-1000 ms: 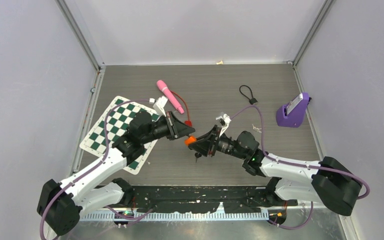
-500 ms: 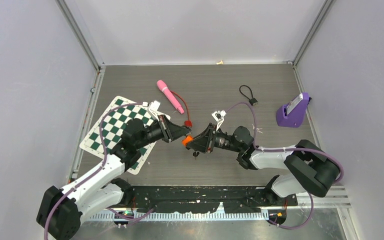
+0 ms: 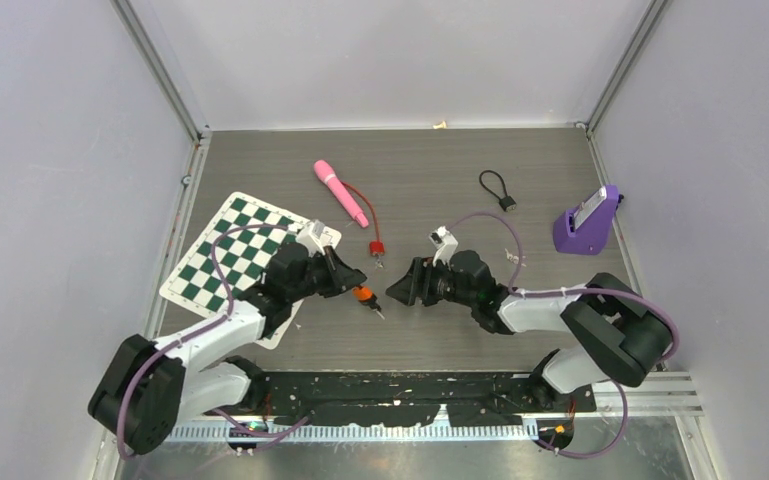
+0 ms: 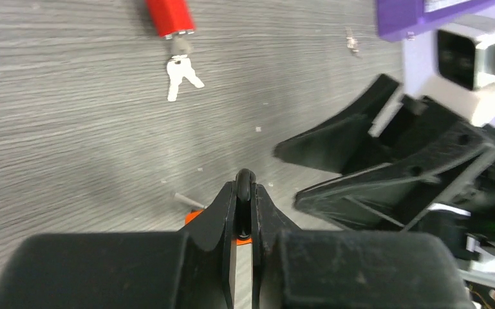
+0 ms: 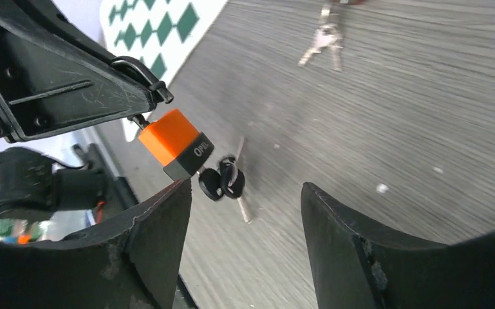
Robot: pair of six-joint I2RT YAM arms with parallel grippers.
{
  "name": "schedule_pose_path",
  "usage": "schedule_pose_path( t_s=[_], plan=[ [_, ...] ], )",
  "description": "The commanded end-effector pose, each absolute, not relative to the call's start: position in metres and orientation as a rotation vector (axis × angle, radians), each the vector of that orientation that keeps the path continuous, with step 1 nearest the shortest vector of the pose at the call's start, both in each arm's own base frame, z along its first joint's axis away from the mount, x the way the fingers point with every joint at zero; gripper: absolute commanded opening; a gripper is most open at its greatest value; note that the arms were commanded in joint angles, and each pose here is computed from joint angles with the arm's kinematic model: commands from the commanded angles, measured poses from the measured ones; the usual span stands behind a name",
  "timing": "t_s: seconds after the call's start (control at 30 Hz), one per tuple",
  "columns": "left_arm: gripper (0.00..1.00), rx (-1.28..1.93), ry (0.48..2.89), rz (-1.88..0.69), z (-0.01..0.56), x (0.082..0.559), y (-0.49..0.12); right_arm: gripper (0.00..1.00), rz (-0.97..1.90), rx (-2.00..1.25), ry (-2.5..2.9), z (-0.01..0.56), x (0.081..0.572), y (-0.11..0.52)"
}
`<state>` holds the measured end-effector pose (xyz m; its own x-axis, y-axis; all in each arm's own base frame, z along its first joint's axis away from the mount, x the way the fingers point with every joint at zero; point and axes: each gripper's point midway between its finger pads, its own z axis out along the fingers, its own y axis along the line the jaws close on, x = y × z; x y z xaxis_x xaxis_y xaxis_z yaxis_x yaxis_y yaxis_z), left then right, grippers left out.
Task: Unlock with the key
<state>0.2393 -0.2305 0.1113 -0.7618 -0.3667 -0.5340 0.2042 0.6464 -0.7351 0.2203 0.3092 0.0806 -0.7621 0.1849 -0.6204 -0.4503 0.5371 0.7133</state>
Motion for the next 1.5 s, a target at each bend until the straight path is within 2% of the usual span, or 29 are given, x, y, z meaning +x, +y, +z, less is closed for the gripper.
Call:
schedule_pose_path(
  t_s=[0.0, 0.4, 0.5, 0.6, 0.87, 1.17, 1.33, 1.47],
  plan=[
    [0.00, -0.131, 2.197, -0.969, 0.093, 0.258, -0.220, 0.70, 0.997, -0.165, 2.111, 0.084, 0.245, 0.284],
    [0.00, -0.156, 2.382, -0.643, 0.043, 0.315, -0.190, 0.77, 0.703, -0.142, 2.052, 0.108, 0.261, 0.225],
    [0.05, -0.165, 2.455, -0.542, 0.033, 0.321, -0.180, 0.78, 0.681, -0.135, 2.025, 0.116, 0.264, 0.217],
    [0.08, -0.178, 2.484, -0.548, 0.032, 0.321, -0.183, 0.80, 0.674, -0.133, 2.004, 0.120, 0.265, 0.212],
    [0.05, -0.349, 2.502, -0.574, 0.066, 0.281, -0.167, 0.79, 0.808, -0.254, 1.964, 0.131, 0.255, 0.232],
    [0.07, -0.185, 2.324, -0.740, 0.147, 0.205, -0.161, 0.77, 0.966, -0.391, 1.903, 0.144, 0.244, 0.258],
    [0.10, -0.269, 2.344, -0.562, 0.135, 0.204, -0.133, 0.76, 1.000, -0.400, 1.882, 0.149, 0.243, 0.263],
    [0.10, -0.249, 2.449, -0.533, 0.116, 0.210, -0.142, 0.76, 1.010, -0.401, 1.894, 0.147, 0.242, 0.264]
  ],
)
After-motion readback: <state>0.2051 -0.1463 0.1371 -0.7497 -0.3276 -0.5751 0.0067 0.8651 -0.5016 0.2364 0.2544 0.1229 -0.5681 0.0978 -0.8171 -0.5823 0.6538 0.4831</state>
